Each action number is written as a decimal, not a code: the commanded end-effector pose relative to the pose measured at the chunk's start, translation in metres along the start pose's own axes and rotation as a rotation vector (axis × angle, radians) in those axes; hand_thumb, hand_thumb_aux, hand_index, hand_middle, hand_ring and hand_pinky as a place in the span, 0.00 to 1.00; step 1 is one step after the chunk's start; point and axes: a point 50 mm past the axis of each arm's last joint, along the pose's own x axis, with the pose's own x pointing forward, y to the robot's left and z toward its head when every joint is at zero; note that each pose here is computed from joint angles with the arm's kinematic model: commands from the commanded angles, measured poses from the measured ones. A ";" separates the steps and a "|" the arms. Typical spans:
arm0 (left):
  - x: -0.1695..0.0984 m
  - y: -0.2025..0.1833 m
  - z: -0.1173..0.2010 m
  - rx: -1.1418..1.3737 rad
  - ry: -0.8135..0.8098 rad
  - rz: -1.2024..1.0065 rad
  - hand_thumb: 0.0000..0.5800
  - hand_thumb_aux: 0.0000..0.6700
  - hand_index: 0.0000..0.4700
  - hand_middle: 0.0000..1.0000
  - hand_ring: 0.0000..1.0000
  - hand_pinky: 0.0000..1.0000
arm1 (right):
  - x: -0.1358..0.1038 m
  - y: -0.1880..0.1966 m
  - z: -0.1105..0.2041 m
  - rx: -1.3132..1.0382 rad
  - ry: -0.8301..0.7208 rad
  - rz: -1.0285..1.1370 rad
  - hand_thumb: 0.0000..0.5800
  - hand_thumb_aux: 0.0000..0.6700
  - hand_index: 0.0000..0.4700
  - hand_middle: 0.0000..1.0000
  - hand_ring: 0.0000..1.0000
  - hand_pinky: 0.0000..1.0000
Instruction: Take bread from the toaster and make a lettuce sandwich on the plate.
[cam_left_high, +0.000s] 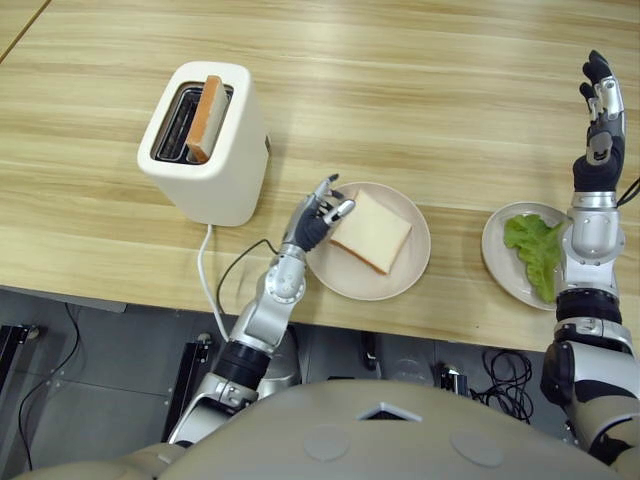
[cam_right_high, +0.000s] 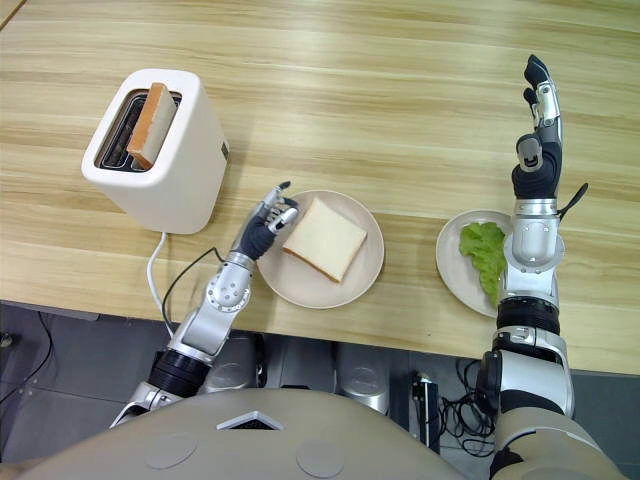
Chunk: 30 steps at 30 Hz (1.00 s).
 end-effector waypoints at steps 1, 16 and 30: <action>-0.010 0.007 -0.002 0.011 0.020 0.007 0.00 0.00 0.00 0.00 0.00 0.00 | 0.000 -0.003 -0.001 -0.006 0.004 -0.001 0.00 0.00 0.00 0.00 0.00 0.00; -0.016 0.047 0.027 -0.010 -0.168 0.137 0.00 0.00 0.00 0.00 0.00 0.00 | -0.043 -0.034 -0.019 -0.454 0.044 0.195 0.00 0.00 0.00 0.00 0.00 0.00; -0.016 0.058 0.017 -0.070 -0.166 0.205 0.00 0.00 0.00 0.00 0.00 0.00 | -0.125 -0.056 -0.064 -0.972 0.217 0.431 0.00 0.00 0.00 0.00 0.00 0.00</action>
